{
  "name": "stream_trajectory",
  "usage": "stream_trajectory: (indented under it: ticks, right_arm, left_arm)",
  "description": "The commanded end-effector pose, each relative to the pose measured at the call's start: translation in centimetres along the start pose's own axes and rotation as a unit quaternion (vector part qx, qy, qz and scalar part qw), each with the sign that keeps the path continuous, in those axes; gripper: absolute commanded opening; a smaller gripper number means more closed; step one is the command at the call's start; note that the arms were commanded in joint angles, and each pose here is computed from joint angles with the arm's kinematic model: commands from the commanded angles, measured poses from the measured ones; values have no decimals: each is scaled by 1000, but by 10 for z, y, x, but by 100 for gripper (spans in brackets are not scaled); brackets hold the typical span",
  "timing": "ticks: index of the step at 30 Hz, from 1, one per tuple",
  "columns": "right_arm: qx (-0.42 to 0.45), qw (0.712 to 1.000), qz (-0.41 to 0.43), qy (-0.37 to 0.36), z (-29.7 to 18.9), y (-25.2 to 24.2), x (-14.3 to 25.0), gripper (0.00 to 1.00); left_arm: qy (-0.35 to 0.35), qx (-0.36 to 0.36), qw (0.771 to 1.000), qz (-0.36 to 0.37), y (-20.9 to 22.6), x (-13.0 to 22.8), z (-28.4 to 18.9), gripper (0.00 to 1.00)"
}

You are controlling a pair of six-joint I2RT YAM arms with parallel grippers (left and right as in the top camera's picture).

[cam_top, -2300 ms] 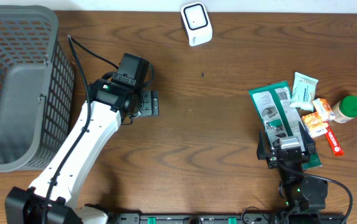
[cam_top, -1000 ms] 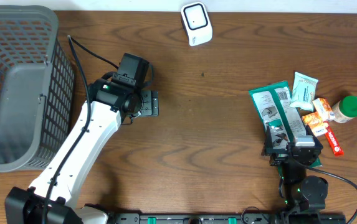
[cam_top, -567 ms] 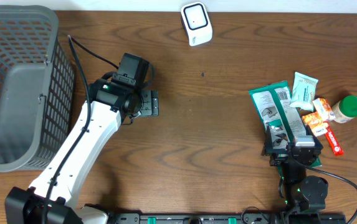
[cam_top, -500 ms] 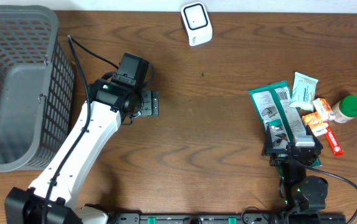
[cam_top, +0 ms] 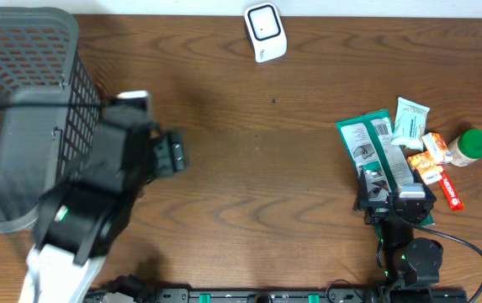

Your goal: Scan the item barcode

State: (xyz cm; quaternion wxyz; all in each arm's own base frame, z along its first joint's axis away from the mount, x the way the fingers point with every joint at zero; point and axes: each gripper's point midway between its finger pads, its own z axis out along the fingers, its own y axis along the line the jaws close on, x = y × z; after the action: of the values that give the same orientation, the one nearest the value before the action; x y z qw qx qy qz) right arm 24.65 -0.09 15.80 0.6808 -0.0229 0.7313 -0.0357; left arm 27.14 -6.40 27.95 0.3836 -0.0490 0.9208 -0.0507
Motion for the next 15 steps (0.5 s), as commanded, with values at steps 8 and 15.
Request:
stream_trajectory:
  ticks: [8, 15]
  right_arm:
    - [8, 1000, 8, -1, 0, -3, 0, 99]
    - [8, 1000, 8, -1, 0, -3, 0, 99]
  left_arm:
    - [-65, -40, 997, -27, 42, 9, -55, 87]
    - [-103, -50, 988, -103, 71, 41, -56, 87]
